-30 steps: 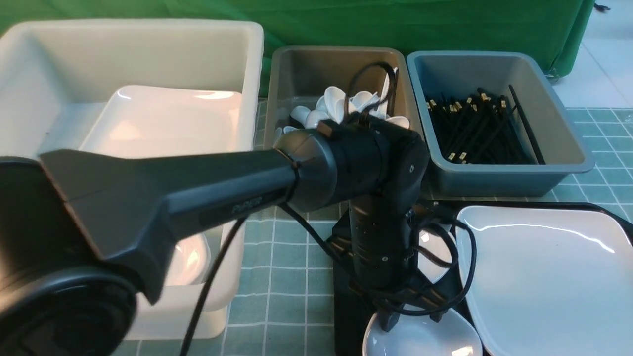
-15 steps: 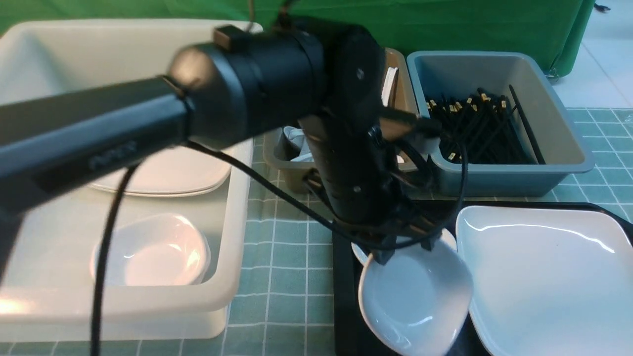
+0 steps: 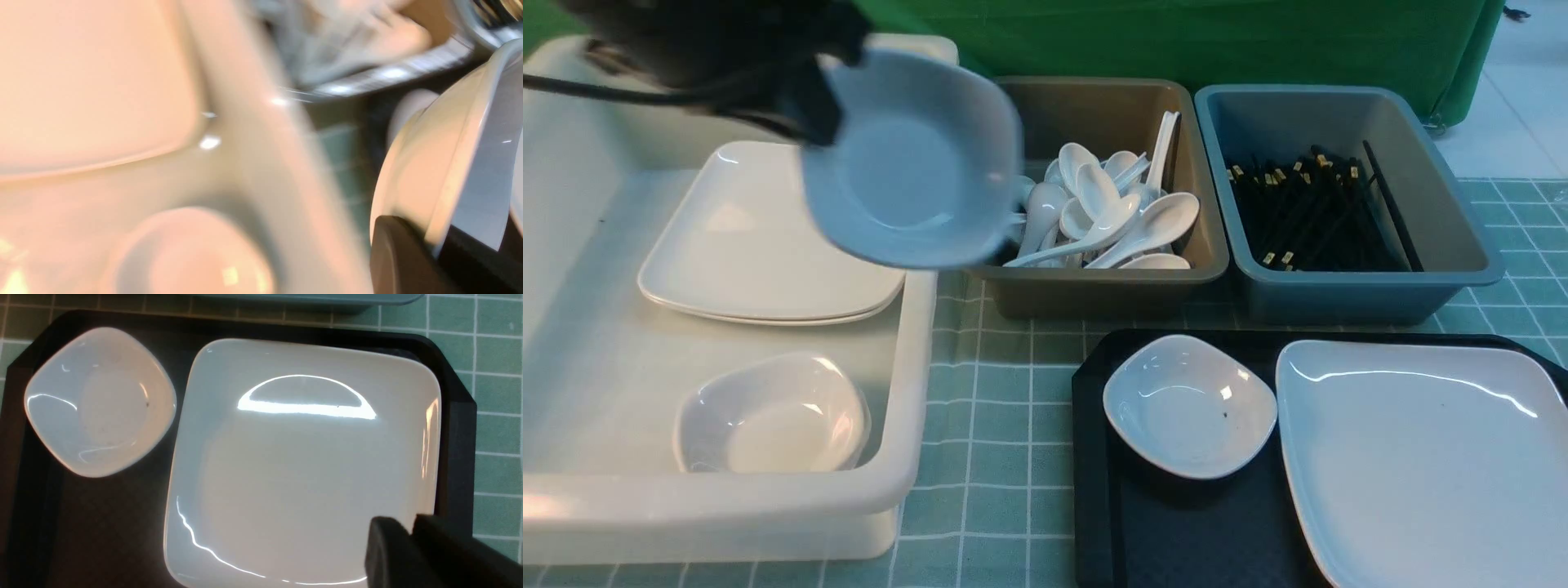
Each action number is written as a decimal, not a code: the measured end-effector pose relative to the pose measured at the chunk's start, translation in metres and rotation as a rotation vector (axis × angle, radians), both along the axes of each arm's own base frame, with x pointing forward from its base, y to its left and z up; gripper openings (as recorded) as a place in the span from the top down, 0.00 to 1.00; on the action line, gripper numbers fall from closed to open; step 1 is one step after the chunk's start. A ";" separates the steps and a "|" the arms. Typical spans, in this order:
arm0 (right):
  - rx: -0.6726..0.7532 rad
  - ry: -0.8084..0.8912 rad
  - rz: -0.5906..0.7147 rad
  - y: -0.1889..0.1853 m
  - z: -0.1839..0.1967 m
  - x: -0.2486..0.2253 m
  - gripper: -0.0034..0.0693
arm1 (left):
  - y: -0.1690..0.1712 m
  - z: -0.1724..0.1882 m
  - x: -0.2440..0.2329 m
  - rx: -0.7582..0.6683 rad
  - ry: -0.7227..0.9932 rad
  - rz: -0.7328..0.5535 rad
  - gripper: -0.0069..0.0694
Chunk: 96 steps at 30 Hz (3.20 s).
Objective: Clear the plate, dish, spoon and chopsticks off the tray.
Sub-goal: Use the left arm to put the small plate into the large storage box on the left, then use the left arm to grab a small plate from the dinner plate, then use the left arm to put the small plate into the large storage box on the left
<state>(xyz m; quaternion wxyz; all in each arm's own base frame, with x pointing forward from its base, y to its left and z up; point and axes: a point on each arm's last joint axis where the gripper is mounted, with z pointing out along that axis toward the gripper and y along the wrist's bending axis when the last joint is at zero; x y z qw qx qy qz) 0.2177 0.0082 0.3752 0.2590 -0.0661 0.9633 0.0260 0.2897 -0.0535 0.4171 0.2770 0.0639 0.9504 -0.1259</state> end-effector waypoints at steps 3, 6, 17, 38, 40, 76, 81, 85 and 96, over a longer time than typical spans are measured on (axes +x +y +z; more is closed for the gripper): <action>0.000 0.000 0.000 0.000 0.000 0.000 0.79 | 0.046 -0.028 -0.004 -0.008 0.085 0.158 0.88; 0.000 0.000 0.000 0.000 0.000 0.000 0.78 | 0.074 -0.079 -0.003 -0.100 0.177 0.262 0.88; 0.001 -0.011 -0.001 0.000 0.000 0.001 0.77 | 0.084 -0.187 -0.008 -0.166 0.346 0.396 0.83; 0.001 -0.014 -0.001 0.000 0.001 0.001 0.76 | -0.044 -0.044 0.004 -0.121 0.007 -0.070 0.63; 0.001 -0.014 -0.001 0.000 0.001 0.001 0.76 | -0.099 -0.046 0.003 -0.131 0.000 -0.208 0.78; 0.001 -0.014 -0.001 0.000 0.000 0.001 0.76 | -0.249 -0.244 0.087 0.143 0.148 -0.515 0.39; 0.001 -0.015 -0.001 0.000 0.000 0.001 0.76 | -0.250 -0.254 0.087 0.150 0.173 -0.517 0.50; 0.001 -0.015 -0.001 0.000 0.000 0.001 0.76 | -0.248 -0.254 0.085 0.154 0.205 -0.519 0.64; 0.001 -0.013 -0.001 0.000 0.000 0.001 0.76 | -0.237 -0.203 0.067 0.139 0.266 -0.518 0.89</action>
